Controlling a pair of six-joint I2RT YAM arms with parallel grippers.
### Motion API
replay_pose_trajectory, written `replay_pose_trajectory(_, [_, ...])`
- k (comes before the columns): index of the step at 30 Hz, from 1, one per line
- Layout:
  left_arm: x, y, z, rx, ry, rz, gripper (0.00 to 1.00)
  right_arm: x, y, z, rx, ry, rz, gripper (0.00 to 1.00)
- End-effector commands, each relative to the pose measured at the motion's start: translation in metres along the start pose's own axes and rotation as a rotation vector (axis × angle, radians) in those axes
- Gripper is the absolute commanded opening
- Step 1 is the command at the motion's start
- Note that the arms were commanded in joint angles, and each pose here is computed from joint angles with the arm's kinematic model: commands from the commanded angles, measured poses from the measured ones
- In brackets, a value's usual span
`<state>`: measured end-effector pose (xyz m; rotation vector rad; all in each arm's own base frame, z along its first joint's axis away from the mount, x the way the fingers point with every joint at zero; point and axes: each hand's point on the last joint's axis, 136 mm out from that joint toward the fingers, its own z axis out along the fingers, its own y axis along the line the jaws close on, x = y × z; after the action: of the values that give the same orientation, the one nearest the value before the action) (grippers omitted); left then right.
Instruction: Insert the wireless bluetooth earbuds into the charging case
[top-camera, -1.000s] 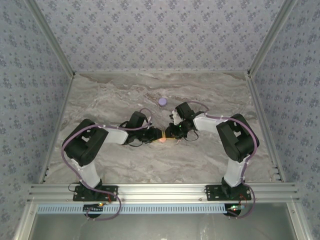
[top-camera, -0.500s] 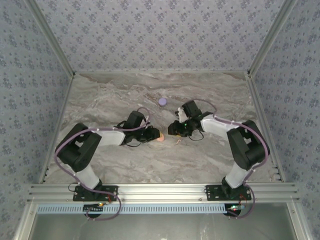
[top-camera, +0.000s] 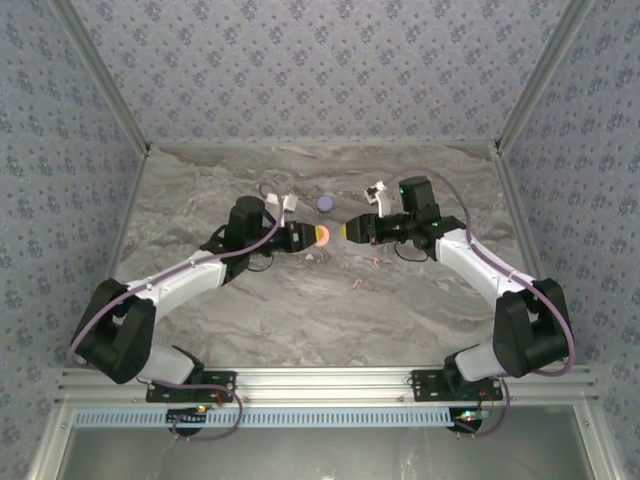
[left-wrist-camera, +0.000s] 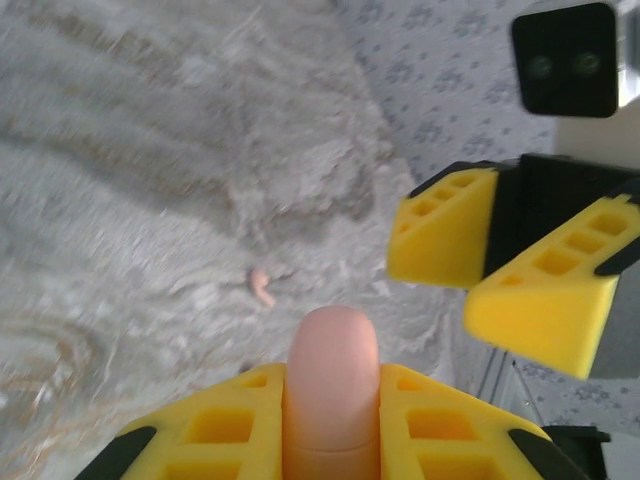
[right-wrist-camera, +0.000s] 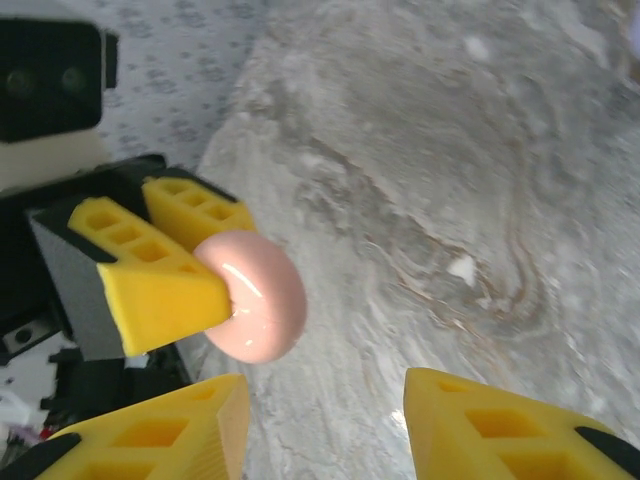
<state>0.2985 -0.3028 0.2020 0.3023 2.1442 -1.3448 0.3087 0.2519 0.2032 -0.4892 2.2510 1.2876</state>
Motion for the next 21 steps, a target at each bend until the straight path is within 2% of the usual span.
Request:
replay_pose_trajectory(1, [-0.033, -0.053, -0.013, 0.149, -0.068, 0.159, 0.15, -0.023, 0.042, -0.014, -0.134, -0.034, -0.135, 0.48])
replay_pose_trajectory(9, [-0.051, -0.088, -0.028, 0.233, -0.12, 0.256, 0.16, -0.04, 0.071, -0.026, -0.245, -0.065, -0.191, 0.48])
replay_pose_trajectory(21, [-0.053, -0.102, -0.033, 0.284, -0.126, 0.285, 0.15, -0.044, 0.081, -0.028, -0.303, -0.073, -0.207, 0.43])
